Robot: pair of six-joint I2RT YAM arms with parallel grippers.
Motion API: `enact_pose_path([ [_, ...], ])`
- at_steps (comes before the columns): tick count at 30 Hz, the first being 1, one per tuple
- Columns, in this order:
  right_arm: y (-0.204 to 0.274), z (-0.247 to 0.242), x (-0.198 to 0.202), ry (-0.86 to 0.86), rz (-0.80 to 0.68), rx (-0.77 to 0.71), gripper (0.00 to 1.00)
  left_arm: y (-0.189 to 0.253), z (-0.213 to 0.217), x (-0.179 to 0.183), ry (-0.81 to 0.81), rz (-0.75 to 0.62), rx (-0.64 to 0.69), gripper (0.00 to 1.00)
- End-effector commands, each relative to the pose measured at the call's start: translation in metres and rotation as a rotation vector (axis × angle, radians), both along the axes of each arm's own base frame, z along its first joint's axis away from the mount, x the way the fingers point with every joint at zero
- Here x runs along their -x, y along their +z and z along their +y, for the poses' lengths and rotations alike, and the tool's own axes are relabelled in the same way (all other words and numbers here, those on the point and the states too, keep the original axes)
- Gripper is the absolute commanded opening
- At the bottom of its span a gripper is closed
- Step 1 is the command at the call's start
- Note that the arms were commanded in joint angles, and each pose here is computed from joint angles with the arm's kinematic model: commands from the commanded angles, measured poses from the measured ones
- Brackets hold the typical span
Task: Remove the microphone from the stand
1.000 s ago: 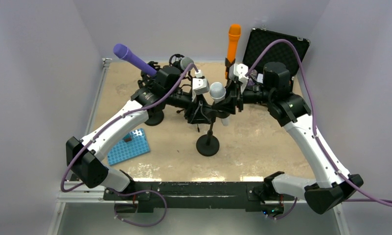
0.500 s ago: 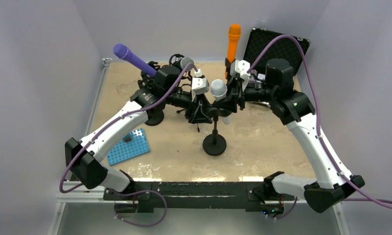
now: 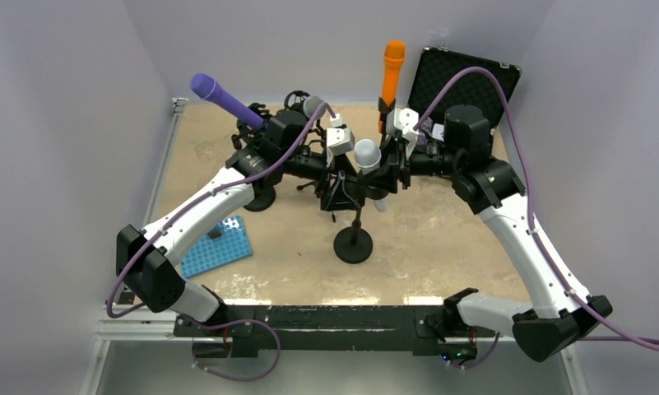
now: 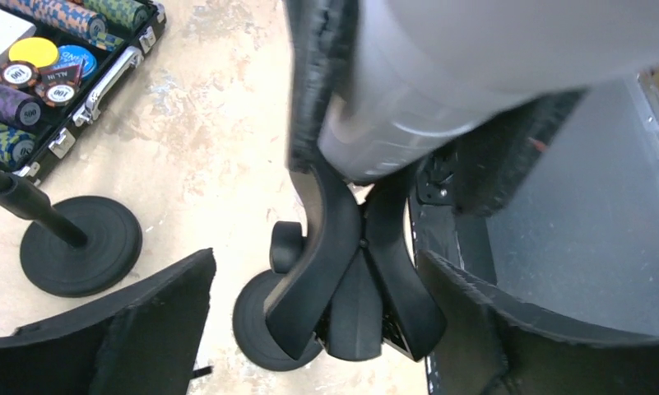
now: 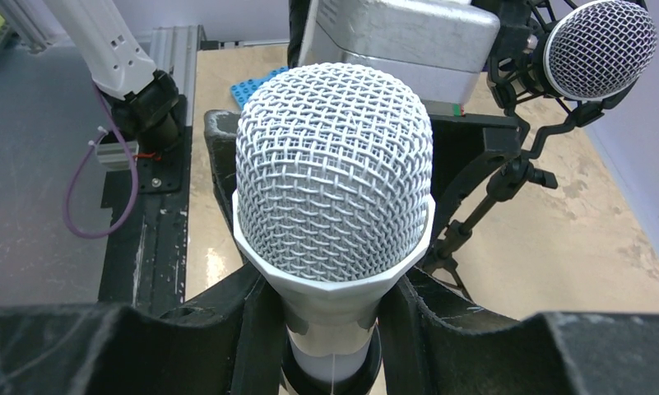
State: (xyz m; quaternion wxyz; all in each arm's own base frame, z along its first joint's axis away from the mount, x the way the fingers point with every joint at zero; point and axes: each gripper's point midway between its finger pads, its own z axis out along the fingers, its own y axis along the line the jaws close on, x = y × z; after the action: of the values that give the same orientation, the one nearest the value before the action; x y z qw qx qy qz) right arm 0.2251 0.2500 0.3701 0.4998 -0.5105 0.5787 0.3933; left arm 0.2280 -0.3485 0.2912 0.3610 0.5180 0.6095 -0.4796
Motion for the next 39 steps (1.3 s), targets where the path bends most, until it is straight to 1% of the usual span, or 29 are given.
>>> enact_pose_path([
  [1,0.023,0.002,0.006,0.028,-0.095,-0.042,0.00,0.003,-0.004,-0.005,-0.005,-0.035,0.033,1.00],
  [3,0.022,0.002,0.006,0.030,-0.093,-0.042,0.00,0.003,-0.005,-0.003,-0.018,-0.037,0.042,1.00],
  [7,0.023,0.002,0.006,0.033,-0.092,-0.042,0.00,0.000,-0.005,-0.002,-0.026,-0.033,0.044,0.93],
  [8,0.023,0.003,0.006,0.032,-0.093,-0.044,0.00,-0.001,-0.005,-0.002,-0.029,-0.037,0.042,0.90],
  [10,0.023,0.003,0.003,0.027,-0.091,-0.044,0.00,-0.004,-0.006,-0.003,-0.033,-0.055,0.029,0.82],
  [13,0.024,0.003,0.002,0.017,-0.095,-0.042,0.00,-0.007,-0.006,-0.004,-0.031,-0.063,0.017,0.62],
  [15,0.022,0.001,0.001,0.010,-0.098,-0.033,0.00,-0.004,-0.006,-0.001,-0.039,-0.059,0.028,0.53],
  [16,0.021,0.001,0.002,0.009,-0.097,-0.032,0.00,-0.002,-0.006,0.001,-0.044,-0.052,0.036,0.41],
  [17,0.019,0.001,0.002,0.007,-0.094,-0.030,0.00,0.001,-0.005,0.001,-0.038,-0.051,0.039,0.08],
  [18,0.018,0.000,0.002,0.004,-0.092,-0.028,0.00,0.001,-0.005,0.002,-0.027,-0.051,0.051,0.00],
  [19,0.018,0.000,0.002,0.001,-0.092,-0.028,0.00,0.003,-0.005,0.003,-0.027,-0.060,0.062,0.00],
  [26,0.022,0.000,0.002,0.001,-0.098,-0.032,0.00,-0.016,0.003,0.012,-0.045,-0.021,0.004,0.00],
  [27,0.022,0.000,0.002,0.001,-0.099,-0.032,0.00,-0.014,0.003,0.012,-0.048,-0.022,0.008,0.05],
  [28,0.022,0.000,0.002,0.002,-0.098,-0.031,0.00,-0.012,0.003,0.013,-0.048,-0.022,0.020,0.27],
  [29,0.022,0.001,0.002,0.006,-0.098,-0.030,0.00,-0.007,0.001,0.012,-0.044,-0.036,0.042,0.45],
  [30,0.021,0.001,0.001,0.007,-0.095,-0.028,0.00,-0.002,0.000,0.010,-0.035,-0.050,0.064,0.57],
  [31,0.020,0.001,0.001,0.009,-0.094,-0.027,0.00,0.003,-0.002,0.008,-0.025,-0.056,0.082,0.68],
  [32,0.019,0.001,0.002,0.011,-0.093,-0.026,0.00,0.007,-0.004,0.004,-0.012,-0.062,0.098,0.75],
  [33,0.018,0.001,0.002,0.012,-0.088,-0.026,0.00,0.012,-0.006,0.002,0.002,-0.061,0.113,0.80],
  [34,0.018,0.001,0.002,0.012,-0.086,-0.027,0.00,0.018,-0.008,-0.002,0.019,-0.059,0.138,0.96],
  [35,0.018,0.001,0.003,0.013,-0.084,-0.029,0.00,0.023,-0.010,-0.004,0.036,-0.043,0.161,0.99],
  [36,0.019,0.001,0.003,0.013,-0.084,-0.030,0.00,0.032,-0.013,-0.006,0.038,-0.050,0.193,1.00],
  [37,0.019,0.001,0.003,0.012,-0.083,-0.031,0.00,0.037,-0.014,-0.005,0.031,-0.045,0.209,0.99],
  [39,0.020,0.001,0.004,0.011,-0.086,-0.032,0.00,0.038,-0.016,-0.003,0.020,-0.030,0.214,0.93],
])
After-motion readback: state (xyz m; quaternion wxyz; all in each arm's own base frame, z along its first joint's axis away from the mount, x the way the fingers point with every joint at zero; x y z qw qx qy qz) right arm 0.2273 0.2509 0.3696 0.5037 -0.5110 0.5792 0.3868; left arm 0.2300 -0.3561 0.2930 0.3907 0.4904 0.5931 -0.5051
